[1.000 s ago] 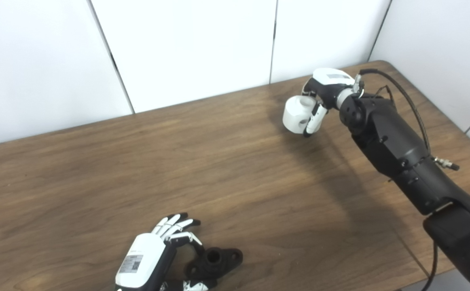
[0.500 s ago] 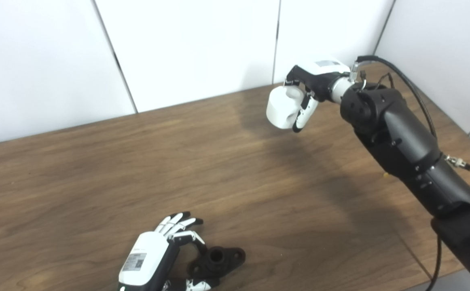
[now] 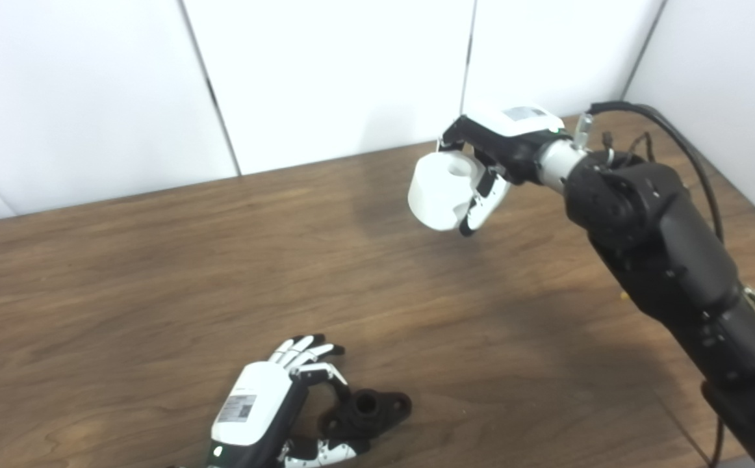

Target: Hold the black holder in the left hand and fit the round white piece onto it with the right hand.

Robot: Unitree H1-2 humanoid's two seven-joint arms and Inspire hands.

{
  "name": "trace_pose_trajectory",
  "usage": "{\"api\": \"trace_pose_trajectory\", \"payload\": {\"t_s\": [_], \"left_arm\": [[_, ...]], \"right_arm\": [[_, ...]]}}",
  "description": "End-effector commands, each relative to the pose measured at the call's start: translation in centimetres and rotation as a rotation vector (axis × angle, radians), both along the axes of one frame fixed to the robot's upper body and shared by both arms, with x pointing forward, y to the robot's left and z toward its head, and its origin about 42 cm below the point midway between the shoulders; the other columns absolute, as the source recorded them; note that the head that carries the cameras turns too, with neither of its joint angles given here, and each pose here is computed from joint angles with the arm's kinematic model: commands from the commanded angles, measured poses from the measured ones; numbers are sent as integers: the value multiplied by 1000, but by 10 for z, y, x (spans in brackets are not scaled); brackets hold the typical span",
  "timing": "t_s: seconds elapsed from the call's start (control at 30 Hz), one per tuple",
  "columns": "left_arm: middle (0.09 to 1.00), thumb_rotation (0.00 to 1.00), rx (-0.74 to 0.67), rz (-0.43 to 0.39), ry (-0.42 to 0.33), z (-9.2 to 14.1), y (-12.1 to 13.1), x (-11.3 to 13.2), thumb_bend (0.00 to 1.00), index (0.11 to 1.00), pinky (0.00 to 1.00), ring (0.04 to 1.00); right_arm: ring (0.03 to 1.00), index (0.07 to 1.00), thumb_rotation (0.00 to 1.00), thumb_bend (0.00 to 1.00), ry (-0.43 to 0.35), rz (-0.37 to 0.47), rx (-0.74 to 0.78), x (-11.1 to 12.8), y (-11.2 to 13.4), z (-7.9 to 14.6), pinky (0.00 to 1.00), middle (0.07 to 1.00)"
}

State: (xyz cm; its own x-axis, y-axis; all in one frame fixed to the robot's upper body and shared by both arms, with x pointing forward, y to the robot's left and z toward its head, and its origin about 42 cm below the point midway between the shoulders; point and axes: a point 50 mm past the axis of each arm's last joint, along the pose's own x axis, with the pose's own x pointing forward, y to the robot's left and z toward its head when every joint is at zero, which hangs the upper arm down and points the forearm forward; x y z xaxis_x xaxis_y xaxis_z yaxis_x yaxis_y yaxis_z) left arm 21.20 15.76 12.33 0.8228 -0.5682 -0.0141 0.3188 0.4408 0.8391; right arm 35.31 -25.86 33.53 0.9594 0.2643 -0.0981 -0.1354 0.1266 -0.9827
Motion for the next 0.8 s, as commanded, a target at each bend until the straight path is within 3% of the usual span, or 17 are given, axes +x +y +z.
{"api": "trace_pose_trajectory", "payload": {"t_s": [0.0,0.2,0.33,0.5,0.77], "left_arm": [[836,59,50,-18,64,-9,-5,-5,507,491,925,918],[842,60,67,-23,65,-7,-10,-3,506,492,924,920],[844,60,66,-23,66,-5,-14,-1,506,492,923,919],[843,60,70,-29,54,-3,-17,1,506,492,915,915],[841,57,62,-27,52,1,-20,8,508,491,918,908]], "right_arm": [[368,498,2,529,-81,30,-11,-7,3,24,395,409],[526,492,4,532,-91,98,-29,-26,17,33,541,442],[542,488,3,533,-96,146,-12,-44,25,37,574,459],[630,466,3,530,-92,209,-37,-59,35,40,728,509],[652,468,4,530,-77,291,-71,-80,50,48,758,506]]}}
